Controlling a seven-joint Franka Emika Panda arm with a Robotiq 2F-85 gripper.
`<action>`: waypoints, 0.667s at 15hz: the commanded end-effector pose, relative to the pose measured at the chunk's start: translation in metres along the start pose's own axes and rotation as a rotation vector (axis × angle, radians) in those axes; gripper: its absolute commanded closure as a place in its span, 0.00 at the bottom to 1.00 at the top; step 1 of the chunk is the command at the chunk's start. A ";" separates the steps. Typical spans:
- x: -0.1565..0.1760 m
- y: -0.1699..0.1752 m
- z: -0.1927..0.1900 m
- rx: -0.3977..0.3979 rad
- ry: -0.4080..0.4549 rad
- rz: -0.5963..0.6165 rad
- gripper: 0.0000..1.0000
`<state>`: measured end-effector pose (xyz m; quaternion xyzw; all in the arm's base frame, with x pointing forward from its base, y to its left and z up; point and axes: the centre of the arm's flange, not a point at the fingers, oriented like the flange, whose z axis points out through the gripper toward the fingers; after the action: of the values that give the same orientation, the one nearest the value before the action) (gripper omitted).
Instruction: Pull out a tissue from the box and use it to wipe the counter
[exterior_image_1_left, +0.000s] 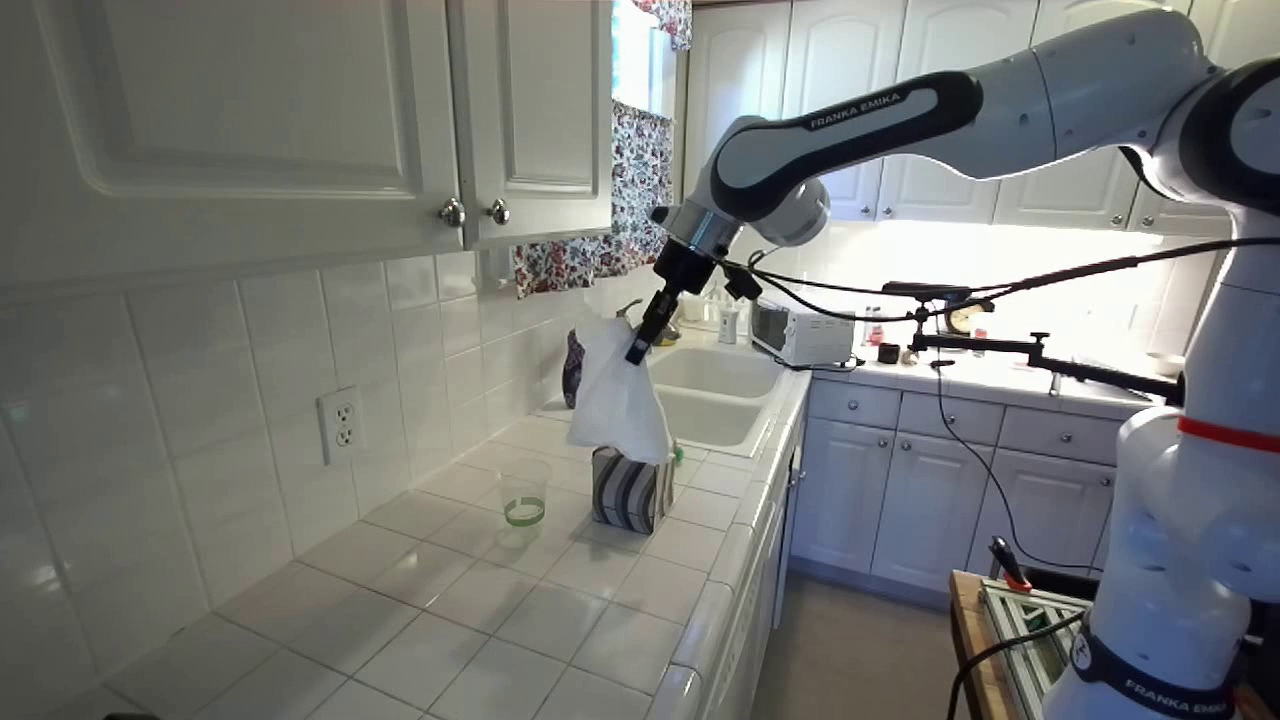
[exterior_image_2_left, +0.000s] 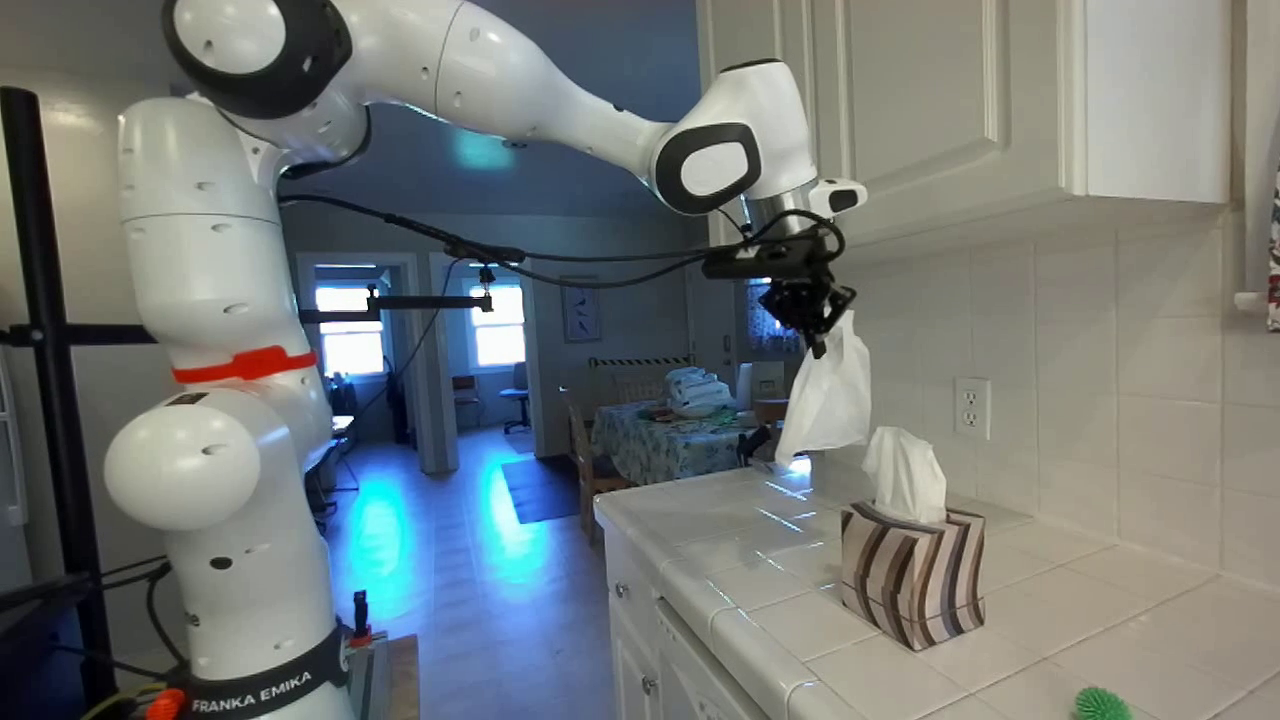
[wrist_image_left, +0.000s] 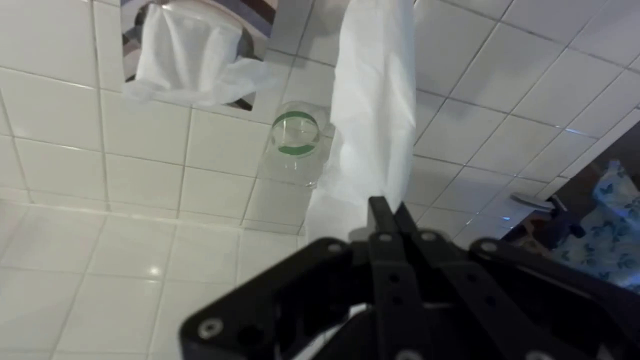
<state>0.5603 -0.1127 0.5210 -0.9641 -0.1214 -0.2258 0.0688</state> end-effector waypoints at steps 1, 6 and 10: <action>-0.011 -0.012 0.023 0.036 -0.066 -0.063 1.00; -0.012 -0.026 0.095 0.001 -0.126 -0.088 1.00; -0.017 -0.034 0.147 -0.016 -0.175 -0.126 1.00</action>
<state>0.5865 -0.0650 0.4158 -0.9702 -0.1774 -0.1572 0.0498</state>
